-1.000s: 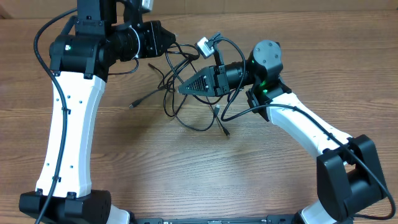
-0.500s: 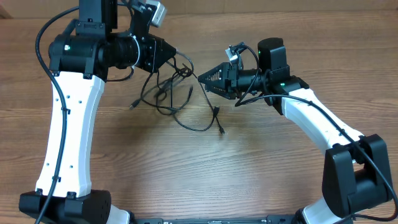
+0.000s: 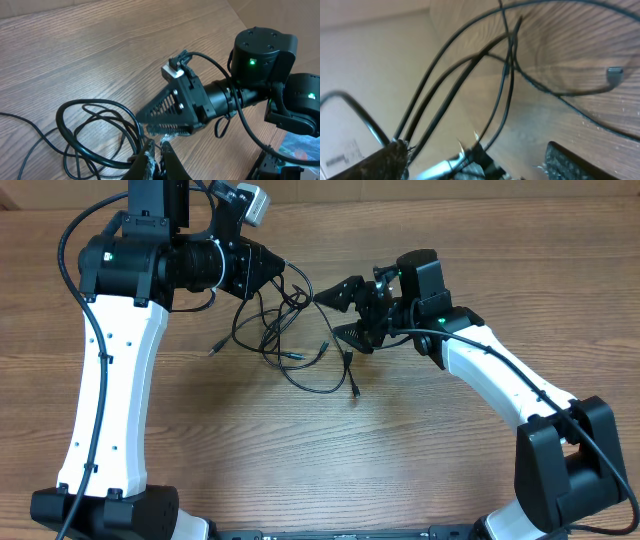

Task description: Untangle cables

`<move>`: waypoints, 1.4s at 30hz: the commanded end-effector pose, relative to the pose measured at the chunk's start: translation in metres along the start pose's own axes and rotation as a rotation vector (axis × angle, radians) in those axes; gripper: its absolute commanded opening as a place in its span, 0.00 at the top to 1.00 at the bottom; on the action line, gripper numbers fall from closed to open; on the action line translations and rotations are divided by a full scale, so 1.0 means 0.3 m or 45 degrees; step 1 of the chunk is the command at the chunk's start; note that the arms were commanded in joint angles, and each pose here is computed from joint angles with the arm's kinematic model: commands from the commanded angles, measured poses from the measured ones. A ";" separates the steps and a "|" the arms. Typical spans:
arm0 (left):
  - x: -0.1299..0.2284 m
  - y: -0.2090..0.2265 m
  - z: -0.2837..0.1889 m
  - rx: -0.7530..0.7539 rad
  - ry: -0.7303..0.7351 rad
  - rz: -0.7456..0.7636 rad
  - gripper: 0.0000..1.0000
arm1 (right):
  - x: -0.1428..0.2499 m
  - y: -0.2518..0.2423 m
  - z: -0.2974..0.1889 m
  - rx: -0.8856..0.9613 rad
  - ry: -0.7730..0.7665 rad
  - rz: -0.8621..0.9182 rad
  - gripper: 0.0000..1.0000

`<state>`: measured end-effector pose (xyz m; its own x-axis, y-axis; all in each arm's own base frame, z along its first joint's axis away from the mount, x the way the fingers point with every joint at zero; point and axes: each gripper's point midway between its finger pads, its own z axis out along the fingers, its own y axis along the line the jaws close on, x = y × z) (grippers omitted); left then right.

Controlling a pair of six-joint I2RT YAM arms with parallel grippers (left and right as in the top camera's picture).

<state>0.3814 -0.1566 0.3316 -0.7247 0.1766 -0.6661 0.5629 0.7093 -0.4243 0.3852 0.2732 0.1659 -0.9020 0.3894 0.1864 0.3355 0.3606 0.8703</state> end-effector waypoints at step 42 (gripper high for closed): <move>0.445 0.240 0.531 -0.613 0.701 -0.353 0.74 | -0.129 -0.463 -0.241 0.832 -0.278 -0.164 0.46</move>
<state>0.3843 -0.1930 0.1340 -0.9578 0.2444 -0.1513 0.2722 0.9405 -0.2034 0.3533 0.1425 0.0644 -0.8660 0.4999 -0.0058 0.4533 0.7899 0.4130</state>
